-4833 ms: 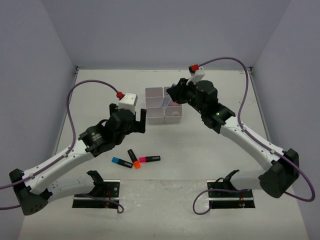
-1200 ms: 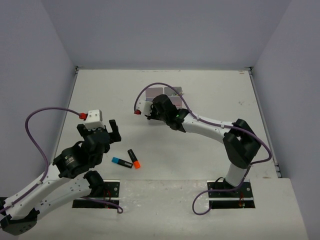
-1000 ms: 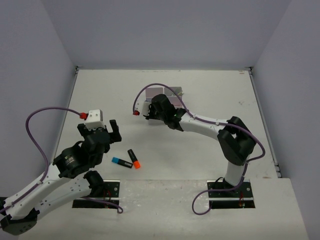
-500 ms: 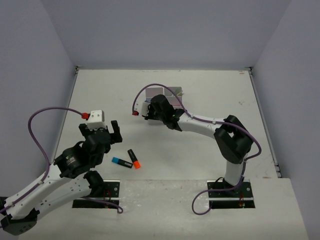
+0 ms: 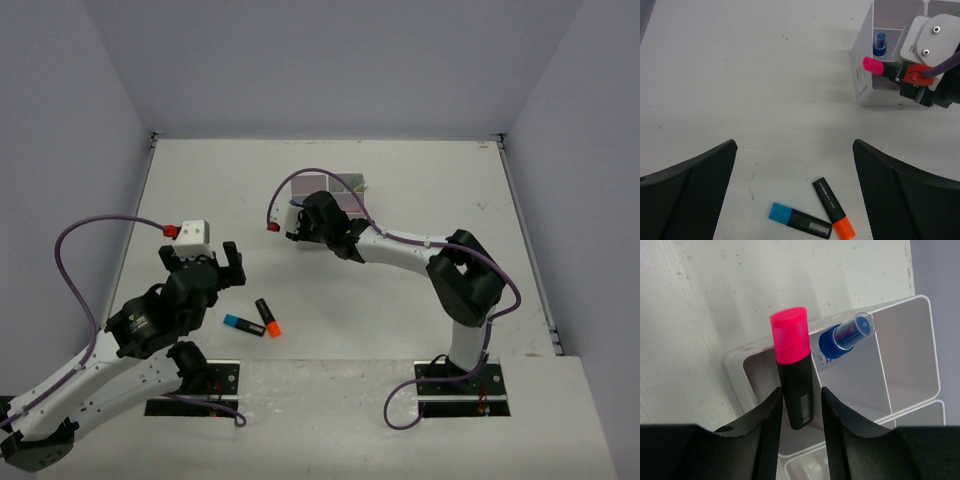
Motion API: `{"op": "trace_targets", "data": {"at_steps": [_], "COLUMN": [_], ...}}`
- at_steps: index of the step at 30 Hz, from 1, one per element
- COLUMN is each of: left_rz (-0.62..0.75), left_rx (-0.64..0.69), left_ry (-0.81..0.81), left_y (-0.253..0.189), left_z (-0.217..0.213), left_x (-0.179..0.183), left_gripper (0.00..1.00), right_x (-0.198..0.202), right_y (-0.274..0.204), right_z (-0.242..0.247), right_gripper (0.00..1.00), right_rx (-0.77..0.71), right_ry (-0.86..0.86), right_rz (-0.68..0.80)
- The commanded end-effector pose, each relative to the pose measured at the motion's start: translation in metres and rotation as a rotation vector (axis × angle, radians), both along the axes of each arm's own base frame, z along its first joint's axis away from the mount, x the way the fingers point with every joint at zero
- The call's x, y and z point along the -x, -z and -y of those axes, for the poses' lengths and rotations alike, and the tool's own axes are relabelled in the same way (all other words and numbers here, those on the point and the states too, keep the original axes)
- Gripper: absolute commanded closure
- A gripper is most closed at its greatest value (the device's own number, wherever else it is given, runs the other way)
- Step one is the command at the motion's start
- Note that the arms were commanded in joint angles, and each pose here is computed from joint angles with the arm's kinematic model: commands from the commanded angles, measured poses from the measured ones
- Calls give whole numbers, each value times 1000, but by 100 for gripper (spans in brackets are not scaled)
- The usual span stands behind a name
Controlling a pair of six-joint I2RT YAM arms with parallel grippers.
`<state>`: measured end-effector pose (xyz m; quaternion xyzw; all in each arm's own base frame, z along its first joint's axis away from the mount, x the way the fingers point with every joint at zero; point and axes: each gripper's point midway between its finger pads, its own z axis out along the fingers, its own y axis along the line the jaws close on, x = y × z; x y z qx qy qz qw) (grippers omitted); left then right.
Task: Sort the stationery into containers
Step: Place the pen in the storage box, then pick up the pen from the center of the board.
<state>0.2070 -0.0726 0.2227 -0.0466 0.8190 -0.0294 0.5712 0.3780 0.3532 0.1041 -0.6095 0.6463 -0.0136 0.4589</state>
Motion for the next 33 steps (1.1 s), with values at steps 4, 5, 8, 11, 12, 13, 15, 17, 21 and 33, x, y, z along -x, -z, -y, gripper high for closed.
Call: {"op": "trace_targets", "data": {"at_steps": [4, 5, 8, 11, 12, 13, 15, 17, 21, 33], "left_rz": [26, 26, 26, 29, 27, 26, 51, 62, 89, 111], "left_rx": [6, 8, 9, 15, 13, 12, 54, 79, 128, 162], "left_ry": [3, 4, 1, -35, -59, -86, -185, -259, -277, -236], "left_y": [-5, -5, -5, -5, -6, -6, -14, -16, -21, -27], "left_z": [2, 2, 2, -4, -9, -14, -29, -43, -50, -48], "left_x": [-4, -4, -4, -3, -2, -1, 1, 5, 10, 12], "left_gripper": [0, 0, 0, 0, 0, 0, 0, 0, 0, 0], "right_x": [-1, 0, 7, 23, 33, 41, 62, 83, 149, 234], "right_y": [-20, -24, -43, -70, -73, -78, -86, -80, -42, 40], "right_z": [1, -1, 2, -4, -8, -12, -22, -26, -51, -79], "right_gripper": [58, 58, 58, 58, 58, 58, 58, 58, 58, 41], "right_rx": [-50, -67, -99, -172, -194, -222, -318, -353, -393, -251], "right_ry": [23, 18, 18, 20, 40, 61, 155, 261, 405, 625], "right_rz": [2, -2, -5, -42, -75, -102, -201, -307, -568, -853]}}
